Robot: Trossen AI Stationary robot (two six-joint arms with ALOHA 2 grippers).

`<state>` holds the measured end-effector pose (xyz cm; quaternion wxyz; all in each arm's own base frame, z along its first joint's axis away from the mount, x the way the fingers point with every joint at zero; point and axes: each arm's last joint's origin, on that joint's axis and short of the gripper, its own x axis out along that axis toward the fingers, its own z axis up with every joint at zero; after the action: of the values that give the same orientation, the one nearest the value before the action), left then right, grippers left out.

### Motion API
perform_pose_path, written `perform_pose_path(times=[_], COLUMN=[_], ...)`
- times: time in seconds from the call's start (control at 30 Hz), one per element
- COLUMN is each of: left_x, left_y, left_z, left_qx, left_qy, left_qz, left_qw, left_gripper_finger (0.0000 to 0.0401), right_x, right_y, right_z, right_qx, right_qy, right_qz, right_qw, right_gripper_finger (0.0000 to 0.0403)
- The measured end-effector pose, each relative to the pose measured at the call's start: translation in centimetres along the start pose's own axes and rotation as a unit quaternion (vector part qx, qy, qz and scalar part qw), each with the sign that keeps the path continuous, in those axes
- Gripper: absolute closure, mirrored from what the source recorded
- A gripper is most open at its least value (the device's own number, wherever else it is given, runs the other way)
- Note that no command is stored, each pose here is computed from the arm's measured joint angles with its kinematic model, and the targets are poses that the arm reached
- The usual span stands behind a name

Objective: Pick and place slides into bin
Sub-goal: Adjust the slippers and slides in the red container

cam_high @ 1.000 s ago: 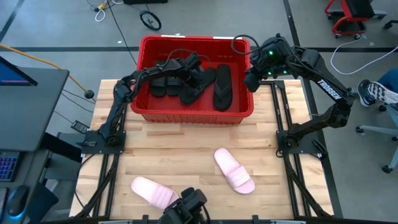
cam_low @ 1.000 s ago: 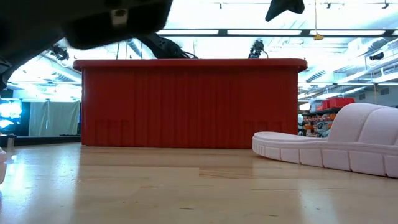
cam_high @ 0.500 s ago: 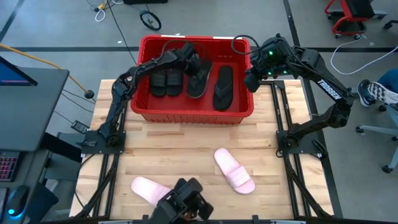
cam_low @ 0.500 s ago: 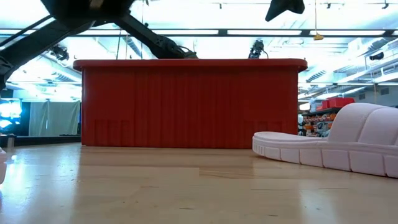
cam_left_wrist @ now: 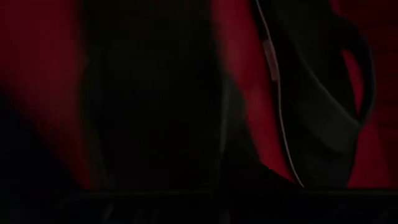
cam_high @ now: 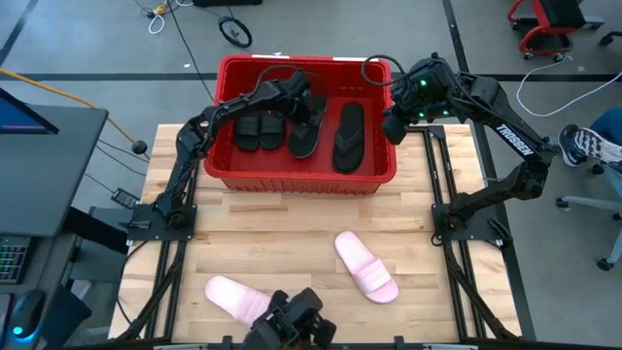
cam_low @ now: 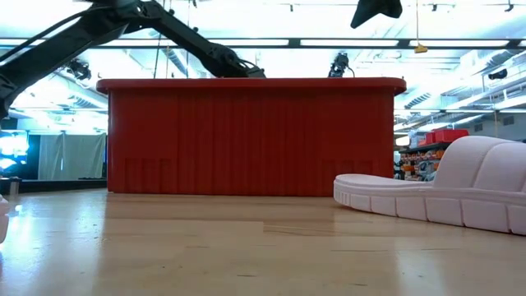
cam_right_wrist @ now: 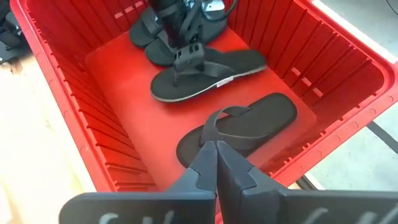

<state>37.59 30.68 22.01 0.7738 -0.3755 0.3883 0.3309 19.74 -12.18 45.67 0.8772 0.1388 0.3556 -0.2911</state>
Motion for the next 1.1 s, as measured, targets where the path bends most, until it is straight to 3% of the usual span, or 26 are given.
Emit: perform_pose_path(times=[0.33, 0.83, 1.1], left_x=[0.2, -0.4, -0.4], left_y=[-1.9, 2.0, 2.0], left_z=[-1.5, 0.7, 0.7], left_qx=[0.011, -0.01, 0.001], left_qy=[0.006, -0.017, -0.013], left_qz=[0.054, 0.057, 0.05], left_qw=[0.998, 0.998, 0.999], left_gripper_finger=[0.039, 0.0384, 0.0295], right_x=[0.0, 0.0, 0.0], right_y=[0.0, 0.0, 0.0], right_z=[0.0, 0.0, 0.0], right_qx=[-0.009, -0.018, -0.018], right_qy=[0.0, 0.0, 0.0], right_qz=[0.0, 0.0, 0.0], right_qw=[1.0, 1.0, 1.0], right_gripper_finger=[0.0401, 0.0401, 0.0401])
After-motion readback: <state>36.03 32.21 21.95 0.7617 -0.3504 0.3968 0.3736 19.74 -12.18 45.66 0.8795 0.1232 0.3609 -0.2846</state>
